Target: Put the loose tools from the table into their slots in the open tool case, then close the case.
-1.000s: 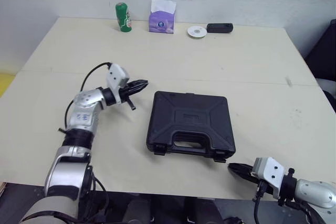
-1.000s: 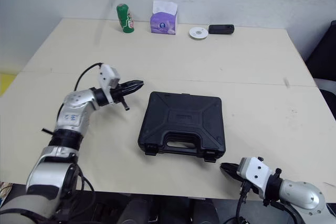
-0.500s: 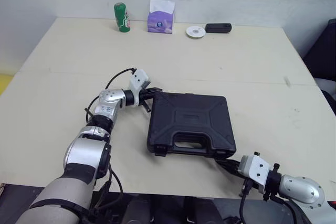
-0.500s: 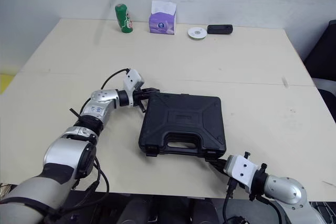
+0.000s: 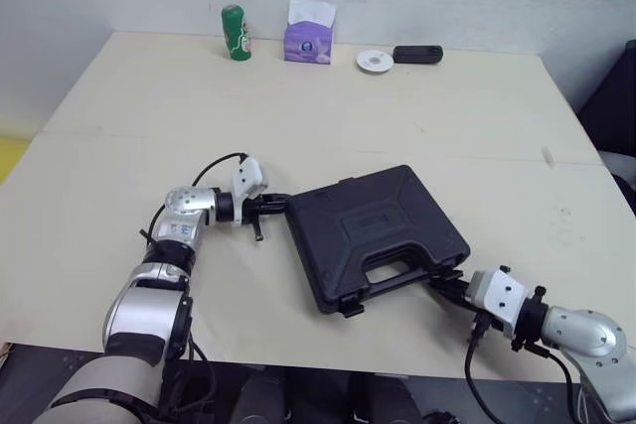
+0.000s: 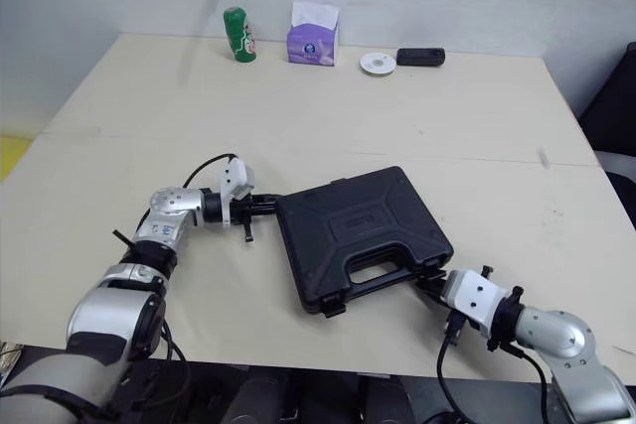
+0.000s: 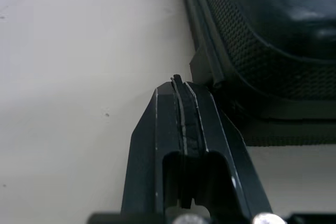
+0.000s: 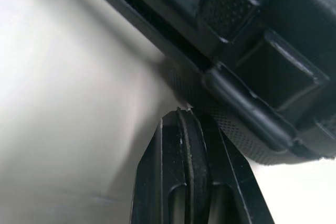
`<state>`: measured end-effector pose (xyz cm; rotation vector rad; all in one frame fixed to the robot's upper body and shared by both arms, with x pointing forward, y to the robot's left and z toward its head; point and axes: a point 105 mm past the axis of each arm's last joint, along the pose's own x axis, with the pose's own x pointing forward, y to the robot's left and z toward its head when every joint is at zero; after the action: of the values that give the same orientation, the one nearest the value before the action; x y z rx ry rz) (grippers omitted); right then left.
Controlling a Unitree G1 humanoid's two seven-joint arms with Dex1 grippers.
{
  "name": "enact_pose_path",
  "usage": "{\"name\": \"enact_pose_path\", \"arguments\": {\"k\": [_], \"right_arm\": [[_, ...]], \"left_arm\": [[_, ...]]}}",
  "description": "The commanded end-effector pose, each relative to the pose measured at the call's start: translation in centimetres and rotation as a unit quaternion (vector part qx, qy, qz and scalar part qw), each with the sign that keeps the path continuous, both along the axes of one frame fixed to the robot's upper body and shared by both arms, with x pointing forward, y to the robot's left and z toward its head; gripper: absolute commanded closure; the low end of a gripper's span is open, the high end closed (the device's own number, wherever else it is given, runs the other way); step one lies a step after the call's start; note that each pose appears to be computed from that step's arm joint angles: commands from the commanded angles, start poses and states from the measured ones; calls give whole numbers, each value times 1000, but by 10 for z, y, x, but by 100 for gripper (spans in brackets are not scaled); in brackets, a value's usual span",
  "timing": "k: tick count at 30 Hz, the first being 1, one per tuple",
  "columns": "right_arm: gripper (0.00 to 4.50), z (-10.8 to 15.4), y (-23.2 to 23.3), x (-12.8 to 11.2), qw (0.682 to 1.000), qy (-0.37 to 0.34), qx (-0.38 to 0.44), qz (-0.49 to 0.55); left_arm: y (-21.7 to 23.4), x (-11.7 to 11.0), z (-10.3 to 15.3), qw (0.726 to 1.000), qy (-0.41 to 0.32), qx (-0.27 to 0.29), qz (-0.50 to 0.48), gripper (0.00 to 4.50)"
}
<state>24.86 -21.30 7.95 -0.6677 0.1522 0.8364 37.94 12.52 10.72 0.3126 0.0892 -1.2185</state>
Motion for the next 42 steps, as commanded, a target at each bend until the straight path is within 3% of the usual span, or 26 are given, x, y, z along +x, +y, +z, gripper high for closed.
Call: {"name": "enact_pose_path", "arguments": {"k": [1,6,14,18,26,35,42], "right_arm": [[443,-4,-23,11,998,-3,-26,-50],[443,-2,-23,20,997,-14,-10,-70],[443,-5,-27,12,995,-11,-1,-100],[443,12,-42,11,987,-56,7,-148],[443,7,-42,-11,987,-38,7,-158],[443,2,-28,21,987,-59,18,-151],[443,4,-19,36,986,-73,32,-144]], "left_arm": [[-7,-10,9,999,-22,-15,-23,450],[-9,-26,5,999,-16,-23,-19,450],[8,-31,6,999,-4,-30,32,450],[6,-29,16,999,-10,-38,35,450],[-12,-17,35,999,-14,-49,14,450],[-22,-7,6,999,30,-9,23,450],[-25,-20,16,999,16,-32,-12,450]]}}
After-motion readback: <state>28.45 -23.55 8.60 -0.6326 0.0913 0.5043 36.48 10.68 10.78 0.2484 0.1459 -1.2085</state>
